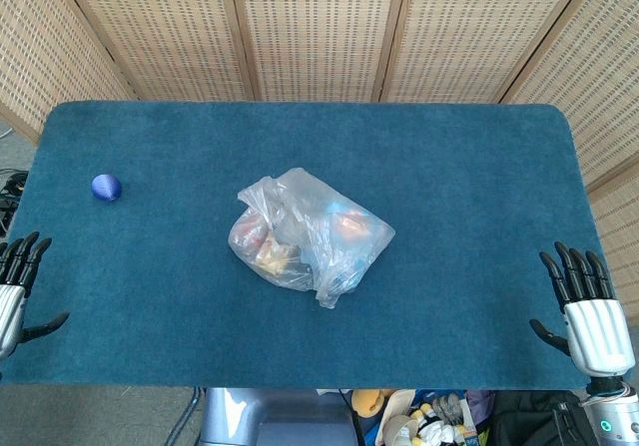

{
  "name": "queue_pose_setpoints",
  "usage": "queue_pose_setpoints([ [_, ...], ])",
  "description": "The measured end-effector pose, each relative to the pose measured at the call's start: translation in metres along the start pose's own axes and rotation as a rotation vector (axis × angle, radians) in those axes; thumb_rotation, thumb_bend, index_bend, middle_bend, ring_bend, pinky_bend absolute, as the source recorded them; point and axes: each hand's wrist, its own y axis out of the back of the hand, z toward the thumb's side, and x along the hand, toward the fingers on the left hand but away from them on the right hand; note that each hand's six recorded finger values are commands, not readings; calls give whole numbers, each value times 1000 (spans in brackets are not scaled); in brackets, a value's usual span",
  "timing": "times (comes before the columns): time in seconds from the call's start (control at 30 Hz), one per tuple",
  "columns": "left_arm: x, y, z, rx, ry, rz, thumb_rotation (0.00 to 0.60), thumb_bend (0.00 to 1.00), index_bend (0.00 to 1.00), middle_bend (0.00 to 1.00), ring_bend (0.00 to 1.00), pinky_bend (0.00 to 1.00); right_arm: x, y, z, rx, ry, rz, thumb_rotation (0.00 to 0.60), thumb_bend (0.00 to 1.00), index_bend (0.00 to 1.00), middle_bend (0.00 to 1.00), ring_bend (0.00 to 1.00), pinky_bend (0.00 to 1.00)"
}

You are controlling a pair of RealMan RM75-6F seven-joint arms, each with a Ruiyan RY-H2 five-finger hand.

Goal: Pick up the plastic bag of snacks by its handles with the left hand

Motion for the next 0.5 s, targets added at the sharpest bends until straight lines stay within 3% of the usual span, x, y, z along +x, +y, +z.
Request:
queue_pose_setpoints([
  [0.5, 2, -1, 1, 4, 0, 1, 600, 131, 0, 0, 0, 0, -1, -4, 8, -51, 50, 28, 600, 0, 0, 0, 0, 0],
])
